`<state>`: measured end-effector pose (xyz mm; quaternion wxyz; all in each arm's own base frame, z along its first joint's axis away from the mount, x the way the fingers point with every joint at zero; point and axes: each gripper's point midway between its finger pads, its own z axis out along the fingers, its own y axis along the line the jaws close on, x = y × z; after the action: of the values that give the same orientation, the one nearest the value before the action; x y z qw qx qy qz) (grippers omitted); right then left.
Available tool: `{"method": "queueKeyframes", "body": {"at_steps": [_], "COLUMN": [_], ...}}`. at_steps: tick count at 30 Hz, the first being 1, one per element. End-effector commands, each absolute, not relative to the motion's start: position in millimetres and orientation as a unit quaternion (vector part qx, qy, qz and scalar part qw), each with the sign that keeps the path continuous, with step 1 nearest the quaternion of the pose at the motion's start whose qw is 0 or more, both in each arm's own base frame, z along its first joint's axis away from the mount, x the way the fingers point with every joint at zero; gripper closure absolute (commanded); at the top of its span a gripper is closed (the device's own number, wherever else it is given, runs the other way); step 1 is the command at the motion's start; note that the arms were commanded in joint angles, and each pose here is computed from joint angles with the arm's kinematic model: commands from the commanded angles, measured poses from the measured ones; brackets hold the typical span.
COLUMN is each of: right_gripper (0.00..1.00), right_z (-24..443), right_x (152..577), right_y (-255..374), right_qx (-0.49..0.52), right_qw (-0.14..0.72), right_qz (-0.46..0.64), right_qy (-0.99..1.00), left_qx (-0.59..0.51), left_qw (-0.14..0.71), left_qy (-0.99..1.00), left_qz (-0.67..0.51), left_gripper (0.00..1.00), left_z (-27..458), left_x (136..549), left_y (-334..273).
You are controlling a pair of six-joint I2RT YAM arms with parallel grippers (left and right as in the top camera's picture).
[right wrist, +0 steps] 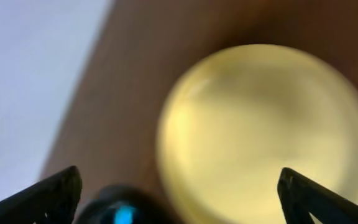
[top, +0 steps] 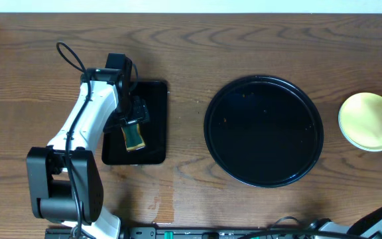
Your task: Clean dirty plates on tray and stack at the side
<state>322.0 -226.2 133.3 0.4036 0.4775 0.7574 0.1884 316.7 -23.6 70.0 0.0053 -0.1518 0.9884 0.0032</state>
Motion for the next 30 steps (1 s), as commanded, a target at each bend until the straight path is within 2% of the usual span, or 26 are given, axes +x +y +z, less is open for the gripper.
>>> {"method": "queueKeyframes", "body": {"at_steps": [1,2,3,7,12,22,26,30], "right_gripper": [0.01,0.01,0.01,0.01,0.01,0.01,0.01,0.01], "right_z": [197,204,224,247,260,248,235,219], "right_x": [336,337,337,330,310,266,256,255], "right_y": [-170,-158,-125,-52,18,70,72,54], "right_qx": [0.386,0.367,0.305,0.169,0.077,0.039,0.052,0.074], "right_qw": [0.444,0.448,0.459,0.468,0.449,0.386,0.353,0.347], "right_qz": [0.275,0.28,0.287,0.281,0.315,0.322,0.321,0.262], "right_qy": [0.761,0.766,0.783,0.82,0.832,0.864,0.877,0.898], "left_qx": [-0.154,-0.154,-0.154,-0.154,-0.154,-0.154,-0.154,-0.154], "left_qw": [0.005,0.005,0.005,0.005,0.005,0.005,0.005,0.005], "left_qy": [0.988,0.988,0.988,0.988,0.988,0.988,0.988,0.988], "left_qz": [0.006,0.006,0.006,0.006,0.006,0.006,0.006,0.006], "left_gripper": [0.17,0.17,0.17,0.17,0.17,0.17,0.17,0.17], "left_z": [70,70,70,70,70,70,70,70], "left_x": [317,317,317,317,317,317,317,317], "left_y": [-21,-21,-21,-21,-21,-21,-21,-21]}}
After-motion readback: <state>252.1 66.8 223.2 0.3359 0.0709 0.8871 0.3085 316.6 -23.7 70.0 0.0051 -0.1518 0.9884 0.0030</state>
